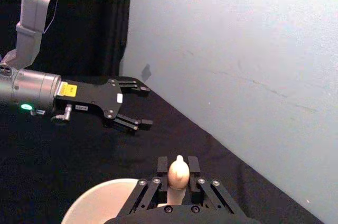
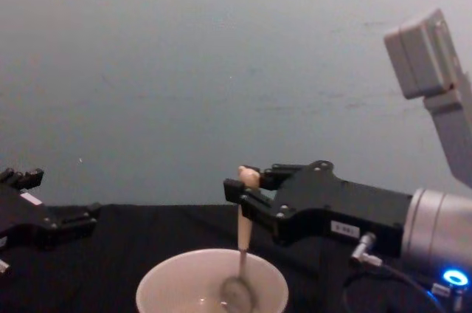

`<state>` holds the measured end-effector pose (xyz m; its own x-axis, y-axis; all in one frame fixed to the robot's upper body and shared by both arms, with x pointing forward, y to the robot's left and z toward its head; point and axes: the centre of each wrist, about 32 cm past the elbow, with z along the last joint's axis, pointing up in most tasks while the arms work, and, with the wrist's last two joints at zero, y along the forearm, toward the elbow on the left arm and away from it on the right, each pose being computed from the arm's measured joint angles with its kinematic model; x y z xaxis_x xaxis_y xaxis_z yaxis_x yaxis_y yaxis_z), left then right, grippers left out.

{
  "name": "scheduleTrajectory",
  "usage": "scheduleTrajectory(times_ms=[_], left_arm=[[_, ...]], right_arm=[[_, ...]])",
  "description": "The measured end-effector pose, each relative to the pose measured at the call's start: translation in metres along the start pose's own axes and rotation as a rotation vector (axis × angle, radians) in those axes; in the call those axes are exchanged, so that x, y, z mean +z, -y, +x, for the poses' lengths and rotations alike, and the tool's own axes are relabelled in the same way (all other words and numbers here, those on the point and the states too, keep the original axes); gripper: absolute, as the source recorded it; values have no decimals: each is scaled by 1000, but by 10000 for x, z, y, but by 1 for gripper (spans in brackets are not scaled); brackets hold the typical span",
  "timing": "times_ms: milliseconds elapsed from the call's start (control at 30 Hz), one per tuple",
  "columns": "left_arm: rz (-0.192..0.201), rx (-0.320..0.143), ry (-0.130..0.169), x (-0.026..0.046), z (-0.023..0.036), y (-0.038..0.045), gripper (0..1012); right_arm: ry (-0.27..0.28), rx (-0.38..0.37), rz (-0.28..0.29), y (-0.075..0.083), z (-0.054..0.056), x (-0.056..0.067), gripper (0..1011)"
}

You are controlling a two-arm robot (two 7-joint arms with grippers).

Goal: Pick up the stirring spoon with one hand, stir inside the cup, then place it back in its original position.

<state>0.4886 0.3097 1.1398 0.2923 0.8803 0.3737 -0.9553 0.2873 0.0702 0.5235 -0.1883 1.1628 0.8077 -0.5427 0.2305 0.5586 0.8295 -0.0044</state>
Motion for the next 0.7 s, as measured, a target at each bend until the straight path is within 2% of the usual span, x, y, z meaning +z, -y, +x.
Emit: scheduleTrajectory(times_ms=[167, 400, 567, 700], left_arm=[[0, 0, 0, 0, 0, 0, 1001], [0, 0, 0, 0, 0, 0, 1001], [0, 0, 0, 0, 0, 0, 1001], [0, 0, 0, 0, 0, 0, 1001]], right_arm=[[2, 4, -3, 100, 9, 3, 214], [-15, 39, 2, 224, -74, 33, 214], [-28, 78, 11, 235, -164, 62, 214], [-36, 105, 19, 185, -242, 71, 214]])
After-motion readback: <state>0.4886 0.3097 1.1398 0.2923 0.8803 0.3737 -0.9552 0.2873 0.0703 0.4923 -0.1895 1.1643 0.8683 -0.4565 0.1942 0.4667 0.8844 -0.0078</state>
